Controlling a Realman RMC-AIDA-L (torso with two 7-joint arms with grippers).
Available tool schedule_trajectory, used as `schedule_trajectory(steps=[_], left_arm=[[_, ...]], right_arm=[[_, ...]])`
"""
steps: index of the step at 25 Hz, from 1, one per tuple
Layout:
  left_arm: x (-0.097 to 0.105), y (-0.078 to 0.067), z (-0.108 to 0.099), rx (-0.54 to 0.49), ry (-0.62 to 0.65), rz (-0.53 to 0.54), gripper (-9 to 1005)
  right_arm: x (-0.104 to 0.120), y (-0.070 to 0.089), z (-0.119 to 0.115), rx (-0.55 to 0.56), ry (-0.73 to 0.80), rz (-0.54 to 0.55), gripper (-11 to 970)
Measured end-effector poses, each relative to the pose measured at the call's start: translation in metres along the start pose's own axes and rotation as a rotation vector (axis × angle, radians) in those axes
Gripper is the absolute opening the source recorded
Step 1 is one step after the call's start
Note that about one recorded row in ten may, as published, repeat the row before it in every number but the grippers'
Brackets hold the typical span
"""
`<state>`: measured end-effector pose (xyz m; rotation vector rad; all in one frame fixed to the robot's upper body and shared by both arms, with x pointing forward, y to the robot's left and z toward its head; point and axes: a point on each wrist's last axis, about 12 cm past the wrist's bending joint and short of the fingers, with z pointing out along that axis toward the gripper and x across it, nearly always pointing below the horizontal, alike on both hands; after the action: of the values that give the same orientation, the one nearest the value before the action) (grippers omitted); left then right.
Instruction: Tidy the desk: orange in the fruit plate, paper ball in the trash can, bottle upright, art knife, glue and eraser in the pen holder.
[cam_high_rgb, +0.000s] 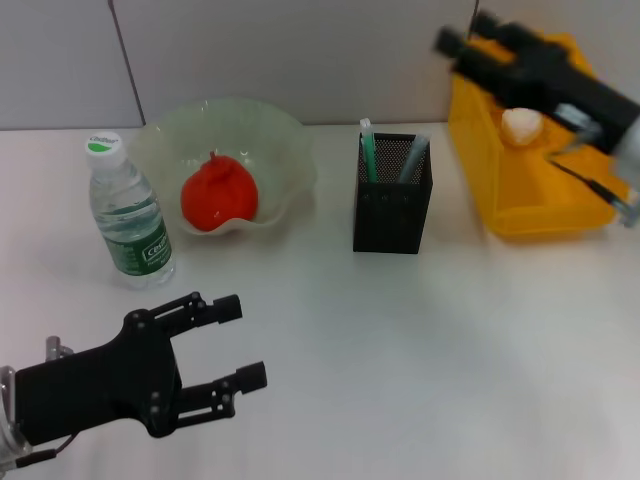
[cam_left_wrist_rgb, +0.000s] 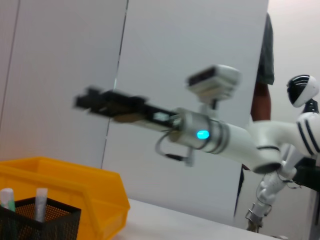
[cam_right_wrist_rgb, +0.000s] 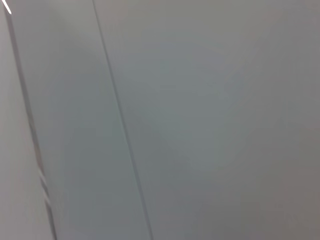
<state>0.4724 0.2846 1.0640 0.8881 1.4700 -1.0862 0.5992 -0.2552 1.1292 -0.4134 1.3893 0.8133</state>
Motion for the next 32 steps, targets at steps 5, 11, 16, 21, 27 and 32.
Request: schedule_trajectory(steps=[5,11,16,21,27,32], left_arm=[[-0.001,0.003,0.003,-0.006,-0.001,-0.004,797],[0.0,0.007,0.015,0.011,0.014,-0.039,797],[0.001,0.006,0.029,0.073,0.055,-0.077,797],[0.002,0.008,0.033,0.088,0.088,-0.096,797],[0.0,0.011,0.027,0.152,0.206,-0.04,797],[-0.003,0.014,0.016,0.157,0.228,-0.044,797]], right_arm=[[0.005,0.014,-0.064,-0.081,-0.112,-0.028,688],[0.01,0.032,-0.119,-0.37,0.07,0.02,688],[0.015,0.036,-0.131,-0.561,0.328,0.07,688],[0.034,0.04,-0.127,-0.558,0.44,0.074,688],[0.058,0.051,-0.112,-0.522,0.486,0.072,688],[0.062,0.054,-0.105,-0.512,0.48,0.063,688]])
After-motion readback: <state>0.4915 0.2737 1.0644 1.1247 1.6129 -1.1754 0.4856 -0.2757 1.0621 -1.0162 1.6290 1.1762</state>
